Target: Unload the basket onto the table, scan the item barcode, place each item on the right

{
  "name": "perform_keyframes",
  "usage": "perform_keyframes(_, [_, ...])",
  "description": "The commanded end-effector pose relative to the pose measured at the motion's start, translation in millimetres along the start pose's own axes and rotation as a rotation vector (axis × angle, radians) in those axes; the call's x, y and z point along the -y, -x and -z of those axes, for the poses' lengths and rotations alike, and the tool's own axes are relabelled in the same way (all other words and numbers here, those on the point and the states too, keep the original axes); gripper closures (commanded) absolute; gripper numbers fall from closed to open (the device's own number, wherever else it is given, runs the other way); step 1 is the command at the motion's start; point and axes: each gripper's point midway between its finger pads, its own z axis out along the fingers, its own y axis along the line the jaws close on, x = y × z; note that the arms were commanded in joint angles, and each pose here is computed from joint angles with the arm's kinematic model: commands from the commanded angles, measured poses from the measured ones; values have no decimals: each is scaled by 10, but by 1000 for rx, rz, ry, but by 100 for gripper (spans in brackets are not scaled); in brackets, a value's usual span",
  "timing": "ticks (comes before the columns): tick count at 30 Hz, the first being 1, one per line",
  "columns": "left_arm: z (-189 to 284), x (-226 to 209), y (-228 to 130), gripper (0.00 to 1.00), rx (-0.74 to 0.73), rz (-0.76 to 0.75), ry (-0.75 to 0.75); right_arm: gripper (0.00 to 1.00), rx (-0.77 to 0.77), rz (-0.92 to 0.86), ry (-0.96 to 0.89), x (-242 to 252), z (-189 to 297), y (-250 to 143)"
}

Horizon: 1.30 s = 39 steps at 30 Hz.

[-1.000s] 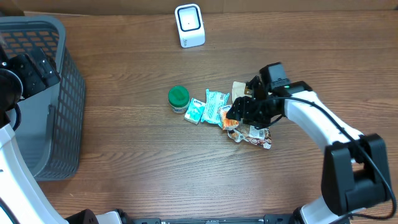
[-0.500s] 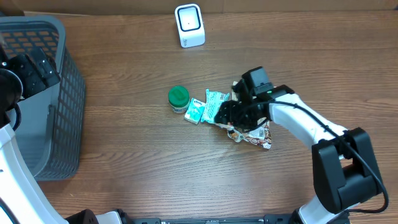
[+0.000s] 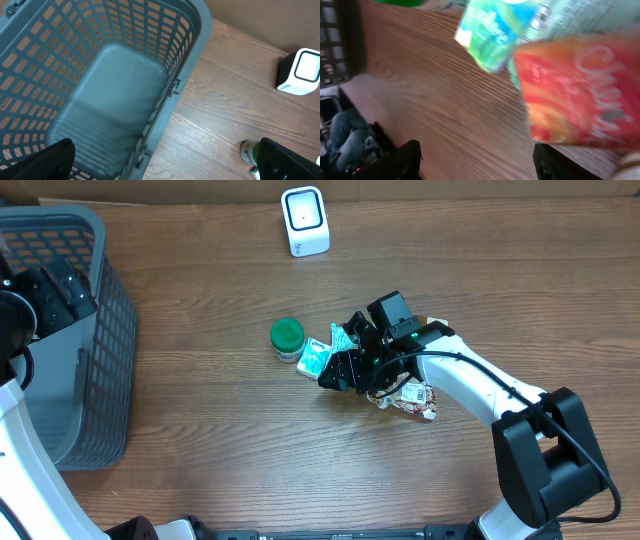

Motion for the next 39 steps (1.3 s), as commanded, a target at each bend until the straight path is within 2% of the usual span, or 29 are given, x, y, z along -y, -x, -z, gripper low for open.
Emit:
perform_keyframes(1, [-2,-20,27,1,7,-12,8,26,62,-52,-103,195,129,156])
perform_keyframes(9, [-2,-20,27,0,7,-12,8,19,15,-172,-181,584,322,16])
perform_keyframes(15, [-2,-20,27,0,7,-12,8,15,-29,-240,-449,1037,484,-211])
perform_keyframes(20, [-2,-20,27,0,7,-12,8,14,-3,-353,-574,1385,721,-253])
perform_keyframes(24, [-2,-20,27,0,7,-12,8,9,34,-452,-559,1600,901,-226])
perform_keyframes(32, [-2,-20,27,0,7,-12,8,7,147,-631,-480,2002,1269,-128])
perform_keyframes(35, [-2,-20,27,0,7,-12,8,7,230,-639,-421,2060,1376,59])
perform_keyframes(39, [-2,-20,27,0,7,-12,8,3,372,-562,-287,1984,1443,471])
